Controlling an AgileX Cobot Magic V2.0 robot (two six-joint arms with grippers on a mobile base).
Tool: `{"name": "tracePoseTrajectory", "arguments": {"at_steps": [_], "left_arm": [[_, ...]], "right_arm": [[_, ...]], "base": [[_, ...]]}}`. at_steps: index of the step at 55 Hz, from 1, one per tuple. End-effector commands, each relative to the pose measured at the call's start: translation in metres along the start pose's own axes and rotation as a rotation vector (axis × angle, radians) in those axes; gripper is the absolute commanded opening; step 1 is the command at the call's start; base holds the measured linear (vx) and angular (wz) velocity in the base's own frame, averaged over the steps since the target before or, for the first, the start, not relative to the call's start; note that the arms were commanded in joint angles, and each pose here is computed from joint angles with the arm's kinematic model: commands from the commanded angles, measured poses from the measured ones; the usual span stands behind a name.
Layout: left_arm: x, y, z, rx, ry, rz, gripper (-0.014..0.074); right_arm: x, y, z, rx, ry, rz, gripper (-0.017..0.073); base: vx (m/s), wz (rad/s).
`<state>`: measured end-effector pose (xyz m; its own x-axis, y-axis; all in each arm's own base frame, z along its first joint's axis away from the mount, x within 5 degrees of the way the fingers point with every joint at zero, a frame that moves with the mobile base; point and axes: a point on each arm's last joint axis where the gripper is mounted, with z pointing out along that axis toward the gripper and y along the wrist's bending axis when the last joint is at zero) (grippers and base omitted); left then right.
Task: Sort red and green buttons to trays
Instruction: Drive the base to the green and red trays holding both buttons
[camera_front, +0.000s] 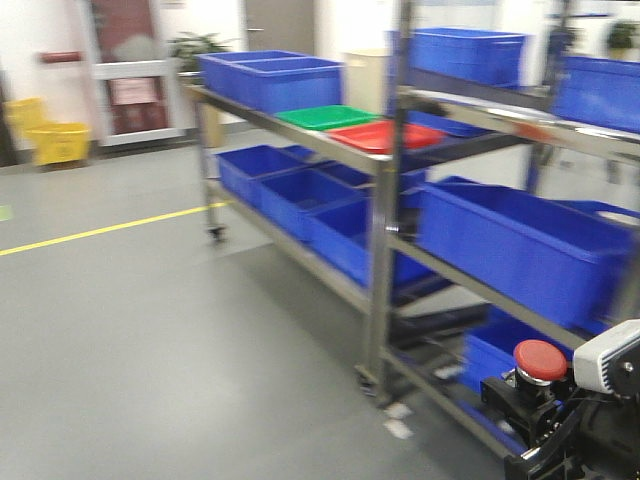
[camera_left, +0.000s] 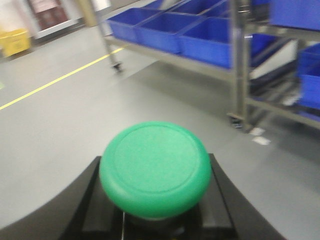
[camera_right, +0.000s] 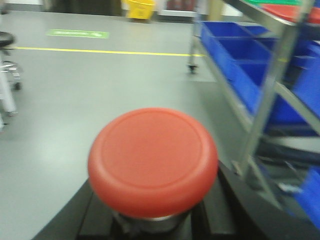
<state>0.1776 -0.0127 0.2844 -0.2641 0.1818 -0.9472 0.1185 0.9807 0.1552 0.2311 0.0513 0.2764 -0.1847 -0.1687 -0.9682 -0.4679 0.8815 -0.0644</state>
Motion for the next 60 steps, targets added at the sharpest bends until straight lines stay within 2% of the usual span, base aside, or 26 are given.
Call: {"name": "tracePoseTrajectory", "arguments": {"at_steps": [1, 32, 60], "left_arm": [[-0.0183, -0.0007, -0.0038, 0.018, -0.116, -0.019, -0.0003], [-0.0181, -0.0007, -0.0037, 0.018, -0.115, -0.019, -0.0003], [-0.0178, -0.0006, -0.0037, 0.017, -0.112, -0.019, -0.0003]], "right_arm": [[-0.017, 0.0011, -0.0043, -0.021, -0.089, 0.004, -0.0008], [-0.0173, 0.0012, -0.0046, -0.021, -0.091, 0.003, -0.0008], [-0.0172, 0.0013, -0.0044, -0.022, -0.091, 0.004, -0.0008]], "base": [[0.2, 0.71], [0.28, 0.63], [0.46, 0.22]]}}
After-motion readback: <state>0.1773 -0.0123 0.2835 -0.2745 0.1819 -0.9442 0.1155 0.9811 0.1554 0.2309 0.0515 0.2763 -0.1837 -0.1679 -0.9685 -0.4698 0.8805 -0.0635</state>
